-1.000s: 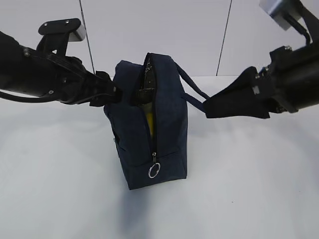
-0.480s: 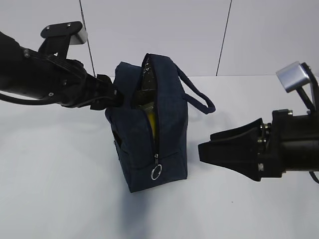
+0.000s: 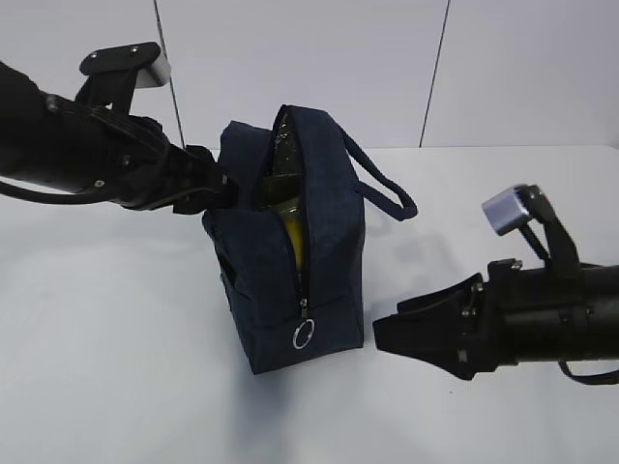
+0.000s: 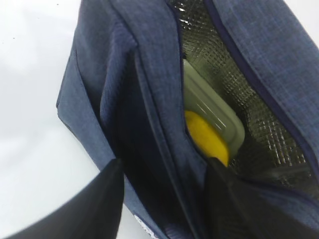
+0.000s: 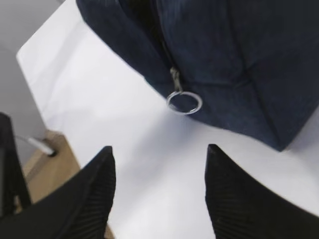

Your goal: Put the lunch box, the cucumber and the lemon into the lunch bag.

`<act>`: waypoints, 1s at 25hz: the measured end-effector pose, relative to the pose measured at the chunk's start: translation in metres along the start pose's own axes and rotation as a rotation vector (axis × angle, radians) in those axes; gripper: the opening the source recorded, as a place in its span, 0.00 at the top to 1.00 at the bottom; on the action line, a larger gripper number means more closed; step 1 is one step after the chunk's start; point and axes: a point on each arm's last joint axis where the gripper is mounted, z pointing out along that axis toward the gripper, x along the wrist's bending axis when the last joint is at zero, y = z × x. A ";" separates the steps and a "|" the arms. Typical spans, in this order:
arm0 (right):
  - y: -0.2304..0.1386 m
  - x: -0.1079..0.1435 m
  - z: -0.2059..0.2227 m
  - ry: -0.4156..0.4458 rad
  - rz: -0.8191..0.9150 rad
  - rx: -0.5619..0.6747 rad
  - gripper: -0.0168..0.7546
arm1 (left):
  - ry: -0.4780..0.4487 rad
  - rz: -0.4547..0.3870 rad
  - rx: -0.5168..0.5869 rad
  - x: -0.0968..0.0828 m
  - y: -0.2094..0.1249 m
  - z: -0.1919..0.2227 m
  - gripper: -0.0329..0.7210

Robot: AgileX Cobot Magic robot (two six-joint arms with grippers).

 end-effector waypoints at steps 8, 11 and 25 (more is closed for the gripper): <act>-0.015 -0.010 0.025 0.220 0.011 -0.018 0.41 | 0.000 -0.002 0.000 0.000 0.000 0.000 0.48; -0.013 -0.016 0.029 0.225 0.011 -0.022 0.41 | -0.001 -0.002 0.000 0.000 0.000 0.000 0.48; -0.005 0.001 0.076 0.094 -0.347 0.165 0.38 | -0.002 -0.002 0.002 0.000 0.000 0.000 0.48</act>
